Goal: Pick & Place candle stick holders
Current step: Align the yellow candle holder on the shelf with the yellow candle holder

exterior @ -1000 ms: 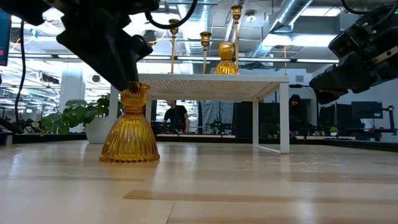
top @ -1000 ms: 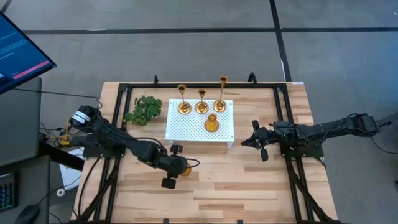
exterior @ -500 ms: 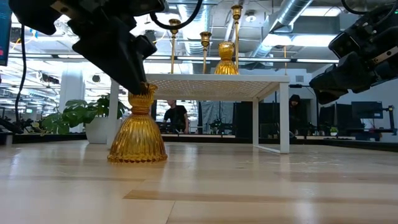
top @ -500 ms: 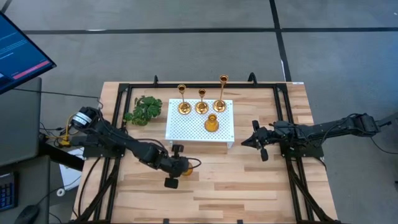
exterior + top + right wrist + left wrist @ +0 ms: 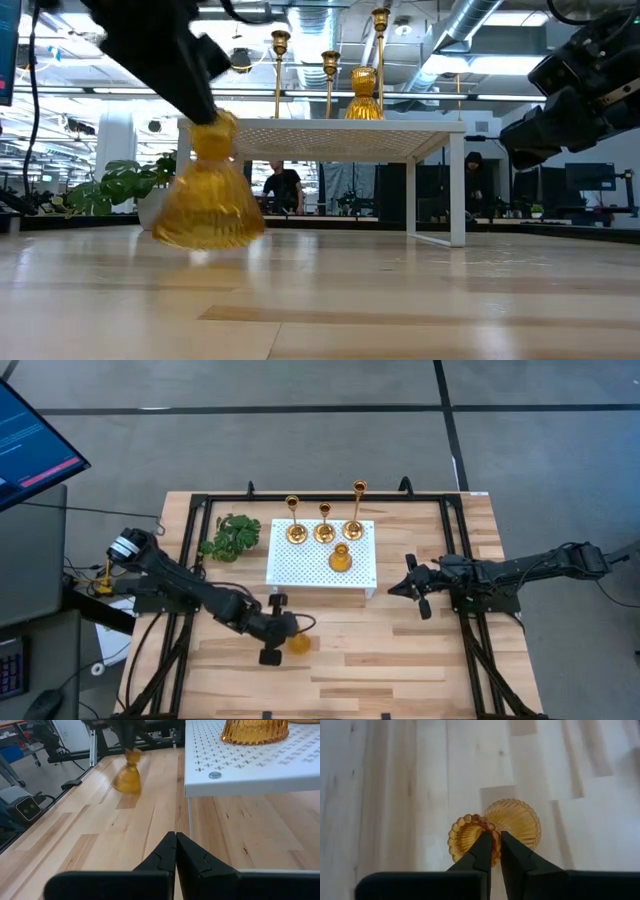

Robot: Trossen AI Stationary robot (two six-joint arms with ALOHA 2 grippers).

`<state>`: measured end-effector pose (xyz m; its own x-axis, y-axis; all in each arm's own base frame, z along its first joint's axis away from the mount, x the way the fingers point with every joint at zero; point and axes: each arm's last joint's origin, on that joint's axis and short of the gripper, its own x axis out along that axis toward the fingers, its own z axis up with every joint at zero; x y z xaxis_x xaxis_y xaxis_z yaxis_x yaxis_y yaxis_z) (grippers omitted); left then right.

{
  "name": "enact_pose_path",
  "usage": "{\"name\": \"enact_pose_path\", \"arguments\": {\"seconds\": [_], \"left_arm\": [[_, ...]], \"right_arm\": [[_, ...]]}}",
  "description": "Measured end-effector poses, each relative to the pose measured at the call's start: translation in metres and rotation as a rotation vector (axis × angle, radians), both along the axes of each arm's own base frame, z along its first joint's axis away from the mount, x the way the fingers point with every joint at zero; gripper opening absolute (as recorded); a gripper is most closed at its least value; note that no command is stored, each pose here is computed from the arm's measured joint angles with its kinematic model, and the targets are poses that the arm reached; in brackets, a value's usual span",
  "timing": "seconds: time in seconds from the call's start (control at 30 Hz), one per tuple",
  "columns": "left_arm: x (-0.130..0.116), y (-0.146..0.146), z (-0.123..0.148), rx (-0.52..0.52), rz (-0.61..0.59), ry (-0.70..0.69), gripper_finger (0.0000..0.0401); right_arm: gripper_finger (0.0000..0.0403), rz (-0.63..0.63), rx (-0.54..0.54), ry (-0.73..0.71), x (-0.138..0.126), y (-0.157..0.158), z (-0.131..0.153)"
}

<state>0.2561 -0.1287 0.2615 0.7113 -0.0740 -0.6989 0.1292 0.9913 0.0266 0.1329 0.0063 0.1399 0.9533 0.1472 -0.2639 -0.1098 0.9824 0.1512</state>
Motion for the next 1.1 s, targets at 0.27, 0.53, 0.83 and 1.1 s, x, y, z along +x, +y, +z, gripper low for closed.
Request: {"name": "enact_pose_path", "arguments": {"seconds": [0.27,0.53,0.83,1.1], "left_arm": [[-0.006,-0.007,0.042,0.010,-0.021,-0.139,0.0018],[-0.009,0.000,0.094,0.197,0.000,-0.183,0.0018],[-0.006,0.029,0.139,0.326,0.047,-0.237,0.0018],[-0.002,0.078,0.143,0.430,0.205,-0.114,0.0018]], "right_arm": [[0.0000,0.000,0.000,0.019,0.000,0.000,-0.002],[0.0000,0.000,0.001,0.021,-0.001,0.000,-0.002],[0.0000,0.000,0.000,0.024,-0.001,0.000,-0.002],[0.0000,0.000,0.001,0.049,-0.001,0.000,-0.005]]}}
